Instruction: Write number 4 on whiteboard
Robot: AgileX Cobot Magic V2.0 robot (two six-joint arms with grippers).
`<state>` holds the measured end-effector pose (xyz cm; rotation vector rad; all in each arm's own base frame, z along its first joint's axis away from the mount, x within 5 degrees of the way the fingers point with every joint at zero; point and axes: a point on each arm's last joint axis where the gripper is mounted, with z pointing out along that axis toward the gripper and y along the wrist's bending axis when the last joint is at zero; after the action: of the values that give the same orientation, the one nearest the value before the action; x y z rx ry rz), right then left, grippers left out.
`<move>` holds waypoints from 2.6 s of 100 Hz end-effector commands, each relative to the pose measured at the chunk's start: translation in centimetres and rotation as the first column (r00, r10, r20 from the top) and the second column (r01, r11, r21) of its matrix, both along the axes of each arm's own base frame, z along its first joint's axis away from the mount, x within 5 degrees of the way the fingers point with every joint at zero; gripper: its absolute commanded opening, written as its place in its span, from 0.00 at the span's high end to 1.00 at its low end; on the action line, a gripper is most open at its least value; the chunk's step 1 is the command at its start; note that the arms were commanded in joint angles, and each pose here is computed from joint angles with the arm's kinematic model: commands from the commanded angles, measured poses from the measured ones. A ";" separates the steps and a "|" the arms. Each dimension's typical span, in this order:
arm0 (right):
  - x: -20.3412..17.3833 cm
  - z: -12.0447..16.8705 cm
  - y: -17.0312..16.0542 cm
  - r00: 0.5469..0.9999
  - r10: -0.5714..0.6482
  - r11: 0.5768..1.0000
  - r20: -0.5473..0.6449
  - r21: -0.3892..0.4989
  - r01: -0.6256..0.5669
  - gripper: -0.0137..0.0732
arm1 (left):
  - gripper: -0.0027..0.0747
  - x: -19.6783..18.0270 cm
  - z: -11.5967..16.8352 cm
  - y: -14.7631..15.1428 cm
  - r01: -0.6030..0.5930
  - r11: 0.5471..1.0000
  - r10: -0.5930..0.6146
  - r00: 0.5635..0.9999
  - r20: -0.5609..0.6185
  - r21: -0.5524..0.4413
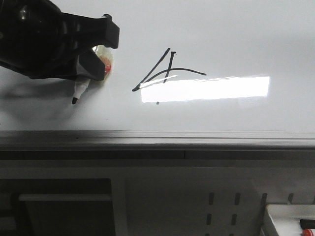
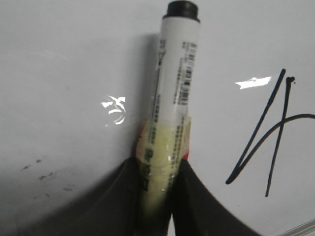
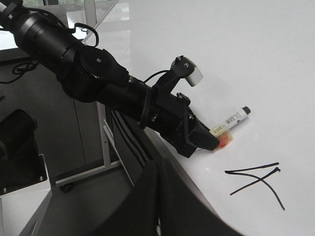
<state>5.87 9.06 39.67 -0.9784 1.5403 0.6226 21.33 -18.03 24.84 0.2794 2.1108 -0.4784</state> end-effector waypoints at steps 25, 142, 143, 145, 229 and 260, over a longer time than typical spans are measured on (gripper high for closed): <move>0.1 1.4 -0.2 0.998 -0.017 0.997 0.056 0.079 0.013 0.91 | 0.99 0.9 0.5 0.6 -0.137 0.990 0.138 0.990 0.024 -0.019; 0.2 0.8 0.0 0.999 -0.018 0.998 0.048 0.060 0.015 0.91 | 0.81 1.0 0.4 0.9 -0.208 0.976 0.207 0.978 -0.022 -0.063; 0.2 0.8 0.0 0.999 -0.018 0.998 0.048 0.060 0.015 0.91 | 0.80 1.0 0.4 0.9 -0.208 0.976 0.207 0.978 -0.022 -0.063; 0.2 0.8 0.0 0.999 -0.018 0.998 0.048 0.060 0.015 0.91 | 0.78 1.0 0.4 0.9 -0.211 0.975 0.210 0.977 -0.023 -0.064; 0.2 0.9 0.0 0.998 -0.019 0.998 0.052 0.067 0.015 0.91 | 0.48 1.0 0.3 0.9 -0.220 0.973 0.218 0.976 -0.029 -0.066; 0.2 0.9 0.0 0.998 -0.019 0.998 0.052 0.067 0.015 0.91 | 0.28 1.1 0.3 1.0 -0.230 0.971 0.229 0.973 -0.021 -0.061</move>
<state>5.96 9.16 39.05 -0.9862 1.5615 0.6180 21.55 -18.03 24.94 0.0893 2.1395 -0.5098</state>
